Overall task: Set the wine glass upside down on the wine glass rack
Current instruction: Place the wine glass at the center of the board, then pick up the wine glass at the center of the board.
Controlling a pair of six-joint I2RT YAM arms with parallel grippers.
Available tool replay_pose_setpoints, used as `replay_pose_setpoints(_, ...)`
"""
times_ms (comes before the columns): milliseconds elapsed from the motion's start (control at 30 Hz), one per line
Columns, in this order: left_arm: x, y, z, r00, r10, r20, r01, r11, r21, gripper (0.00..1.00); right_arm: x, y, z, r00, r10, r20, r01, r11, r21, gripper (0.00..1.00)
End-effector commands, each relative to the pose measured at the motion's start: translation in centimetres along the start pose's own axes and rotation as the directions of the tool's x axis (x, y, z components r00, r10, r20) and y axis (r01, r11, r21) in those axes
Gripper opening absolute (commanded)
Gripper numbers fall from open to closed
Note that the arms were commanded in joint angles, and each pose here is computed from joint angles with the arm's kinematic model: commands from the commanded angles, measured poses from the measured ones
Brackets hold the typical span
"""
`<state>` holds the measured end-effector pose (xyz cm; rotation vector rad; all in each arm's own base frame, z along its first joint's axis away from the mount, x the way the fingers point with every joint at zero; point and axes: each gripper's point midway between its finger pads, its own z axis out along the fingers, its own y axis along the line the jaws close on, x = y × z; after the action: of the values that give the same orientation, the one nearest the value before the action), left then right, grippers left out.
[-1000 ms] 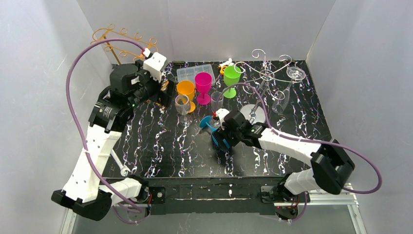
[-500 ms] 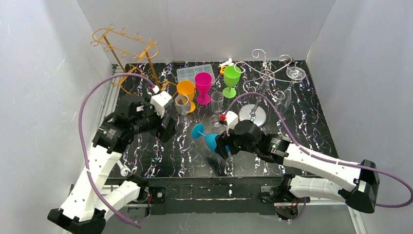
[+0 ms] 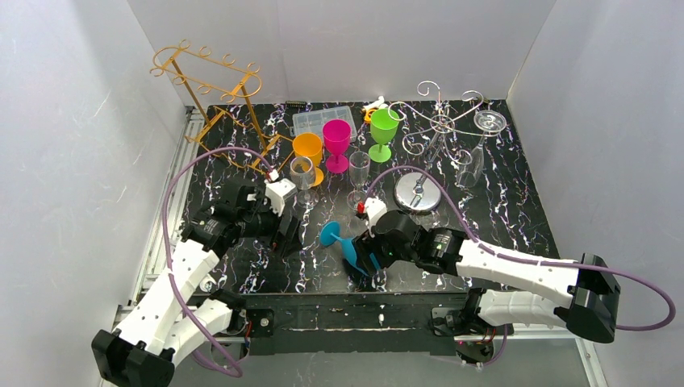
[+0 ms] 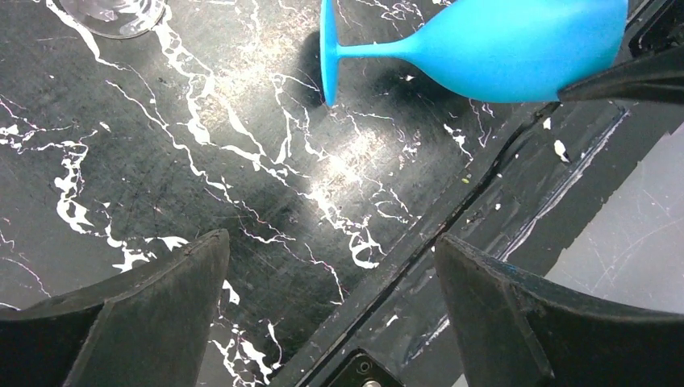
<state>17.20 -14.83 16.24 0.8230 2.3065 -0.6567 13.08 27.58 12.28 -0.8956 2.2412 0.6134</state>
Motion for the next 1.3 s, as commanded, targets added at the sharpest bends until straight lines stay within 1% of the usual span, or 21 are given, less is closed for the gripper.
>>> replay_pose_setpoints(0, -1.0, 0.3, 1.4, 0.997, 0.058, 0.050, -0.059, 0.998, 0.014, 0.98, 0.8, 0.8, 0.4, 1.000, 0.022, 0.004, -0.022, 1.000, -0.017, 0.74)
replay_pose_setpoints(100, -0.8, 0.3, 2.5, 0.995, 0.099, 0.018, -0.099, 0.995, 0.026, 0.98, 2.1, 1.3, 0.9, 0.999, 0.011, -0.043, -0.012, 1.000, -0.022, 0.75)
replay_pose_setpoints(233, -0.7, 0.2, 4.1, 0.980, 0.200, -0.005, -0.200, 0.979, 0.033, 0.98, 3.7, 1.7, 1.8, 0.995, -0.005, -0.102, 0.003, 1.000, -0.018, 0.79)
replay_pose_setpoints(400, -0.4, 0.0, 5.1, 0.957, 0.288, -0.044, -0.286, 0.957, 0.054, 0.98, 4.2, 1.2, 2.3, 0.993, -0.014, -0.118, 0.016, 1.000, 0.010, 0.89)
replay_pose_setpoints(533, -0.4, -0.1, 5.0, 0.957, 0.287, -0.043, -0.284, 0.957, 0.054, 0.98, 4.6, 1.0, 3.1, 0.987, -0.026, -0.156, 0.031, 0.999, 0.029, 0.98)
replay_pose_setpoints(733, -0.5, -1.0, 3.7, 0.959, 0.282, 0.029, -0.283, 0.958, 0.050, 0.98, 4.9, 1.1, 4.4, 0.974, -0.058, -0.220, 0.068, 0.997, 0.038, 0.98)
replay_pose_setpoints(933, -0.1, -1.0, 2.9, 0.958, 0.284, 0.037, -0.286, 0.958, 0.031, 0.98, 4.9, 1.7, 5.7, 0.961, -0.095, -0.261, 0.103, 0.994, 0.019, 0.98)
replay_pose_setpoints(1133, -0.3, -1.1, 2.3, 0.957, 0.285, 0.046, -0.286, 0.958, 0.018, 0.98, 5.9, 1.7, 7.1, 0.940, -0.120, -0.319, 0.131, 0.991, 0.012, 0.98)
replay_pose_setpoints(1200, -0.4, -1.1, 2.1, 0.958, 0.283, 0.047, -0.284, 0.959, 0.015, 0.98, 5.7, 1.9, 7.2, 0.941, -0.122, -0.314, 0.129, 0.992, 0.004, 0.96)
replay_pose_setpoints(1267, -0.5, -1.1, 2.0, 0.957, 0.286, 0.053, -0.287, 0.958, 0.012, 0.98, 5.1, 1.9, 6.9, 0.949, -0.120, -0.292, 0.128, 0.992, 0.007, 0.88)
